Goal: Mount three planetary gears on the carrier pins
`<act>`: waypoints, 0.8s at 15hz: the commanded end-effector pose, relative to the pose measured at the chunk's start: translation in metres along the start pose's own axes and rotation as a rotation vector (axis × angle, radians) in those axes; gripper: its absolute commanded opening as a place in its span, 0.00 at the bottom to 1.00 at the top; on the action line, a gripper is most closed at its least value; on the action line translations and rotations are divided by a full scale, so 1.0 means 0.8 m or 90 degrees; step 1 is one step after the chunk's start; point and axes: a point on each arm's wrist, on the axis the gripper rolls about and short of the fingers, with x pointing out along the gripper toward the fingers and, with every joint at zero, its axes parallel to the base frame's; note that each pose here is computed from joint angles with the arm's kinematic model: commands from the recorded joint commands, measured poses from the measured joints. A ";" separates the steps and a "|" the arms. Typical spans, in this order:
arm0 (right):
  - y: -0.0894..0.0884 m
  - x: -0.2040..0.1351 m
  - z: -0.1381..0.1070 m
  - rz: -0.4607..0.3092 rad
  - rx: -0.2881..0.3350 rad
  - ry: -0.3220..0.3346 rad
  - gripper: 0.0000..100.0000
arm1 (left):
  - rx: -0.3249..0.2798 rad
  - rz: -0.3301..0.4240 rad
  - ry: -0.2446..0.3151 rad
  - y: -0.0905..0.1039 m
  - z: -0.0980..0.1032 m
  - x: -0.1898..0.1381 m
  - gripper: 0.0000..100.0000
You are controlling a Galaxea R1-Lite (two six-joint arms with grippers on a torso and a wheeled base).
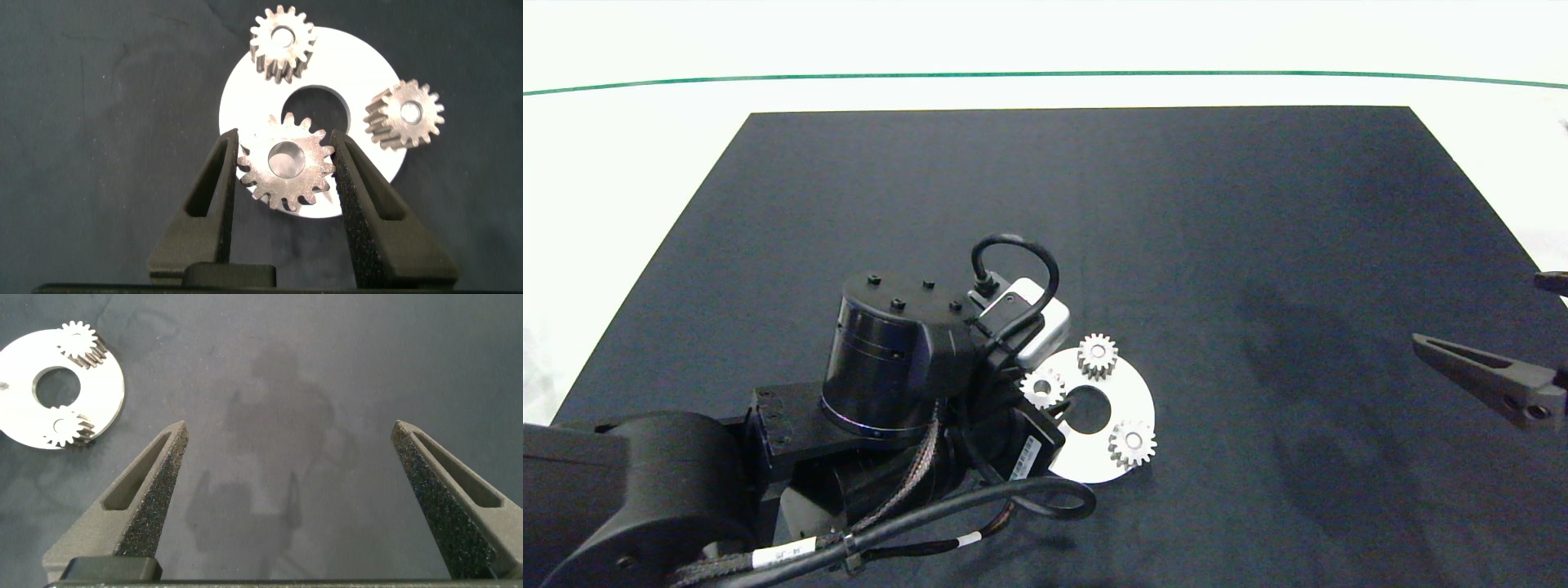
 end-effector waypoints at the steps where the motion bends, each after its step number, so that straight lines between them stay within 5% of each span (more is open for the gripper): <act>1: 0.000 0.000 0.001 -0.001 -0.001 0.000 1.00 | 0.005 -0.003 0.013 -0.005 -0.012 0.004 0.22; 12: 0.000 -0.001 0.001 -0.002 0.000 -0.002 1.00 | 0.007 0.002 0.015 -0.009 -0.032 0.009 0.22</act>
